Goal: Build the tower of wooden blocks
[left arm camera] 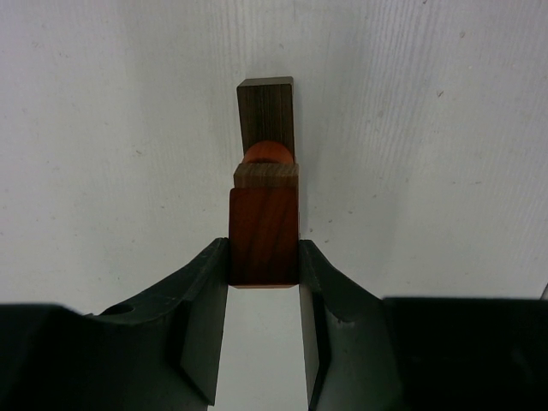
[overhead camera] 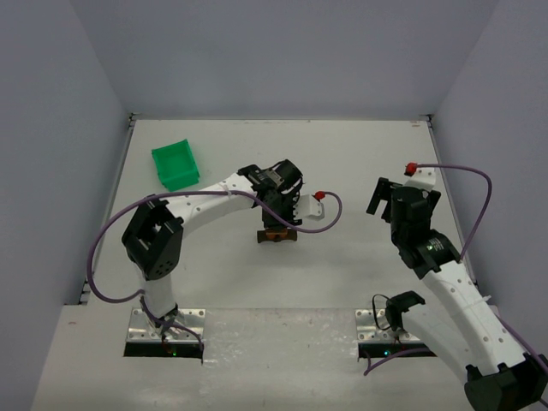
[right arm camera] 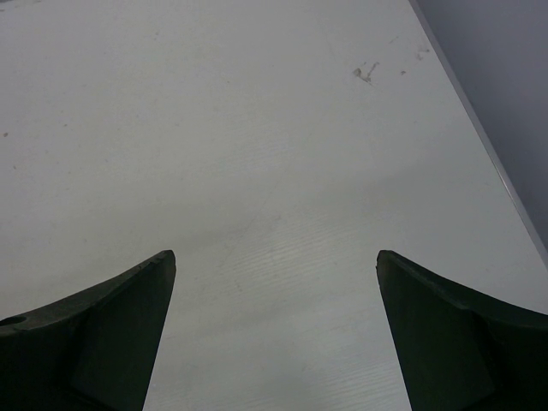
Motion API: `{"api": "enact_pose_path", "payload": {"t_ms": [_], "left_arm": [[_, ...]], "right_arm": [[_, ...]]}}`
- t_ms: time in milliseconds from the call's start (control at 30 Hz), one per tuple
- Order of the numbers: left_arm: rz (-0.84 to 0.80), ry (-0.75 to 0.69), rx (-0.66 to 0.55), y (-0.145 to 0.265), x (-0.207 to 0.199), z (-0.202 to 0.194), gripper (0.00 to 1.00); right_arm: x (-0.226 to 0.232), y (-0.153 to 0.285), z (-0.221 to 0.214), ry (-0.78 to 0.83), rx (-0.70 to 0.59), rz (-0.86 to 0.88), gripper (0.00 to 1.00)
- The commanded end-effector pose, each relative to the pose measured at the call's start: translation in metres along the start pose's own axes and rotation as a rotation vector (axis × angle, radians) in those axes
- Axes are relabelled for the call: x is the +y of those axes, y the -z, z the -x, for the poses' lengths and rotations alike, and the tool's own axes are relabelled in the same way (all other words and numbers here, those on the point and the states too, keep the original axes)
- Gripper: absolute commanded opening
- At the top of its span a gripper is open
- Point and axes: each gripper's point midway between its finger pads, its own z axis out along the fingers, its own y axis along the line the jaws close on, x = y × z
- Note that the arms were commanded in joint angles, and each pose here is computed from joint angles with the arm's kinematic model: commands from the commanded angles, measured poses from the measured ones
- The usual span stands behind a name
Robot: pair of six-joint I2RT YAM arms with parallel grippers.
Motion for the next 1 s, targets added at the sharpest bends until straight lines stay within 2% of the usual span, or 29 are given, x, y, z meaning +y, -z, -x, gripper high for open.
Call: {"api": "enact_pose_path", "payload": {"t_ms": [0, 967], "left_arm": [[-0.007, -0.043, -0.022, -0.0001, 0.0016, 0.0119, 0.00], [0.005, -0.048, -0.022, -0.0002, 0.0051, 0.0179, 0.06]], "right_arm": [[-0.0048, 0.0016, 0.0097, -0.025, -0.041, -0.024, 0.99], [-0.0044, 0.0018, 0.0095, -0.023, -0.040, -0.020, 0.99]]}}
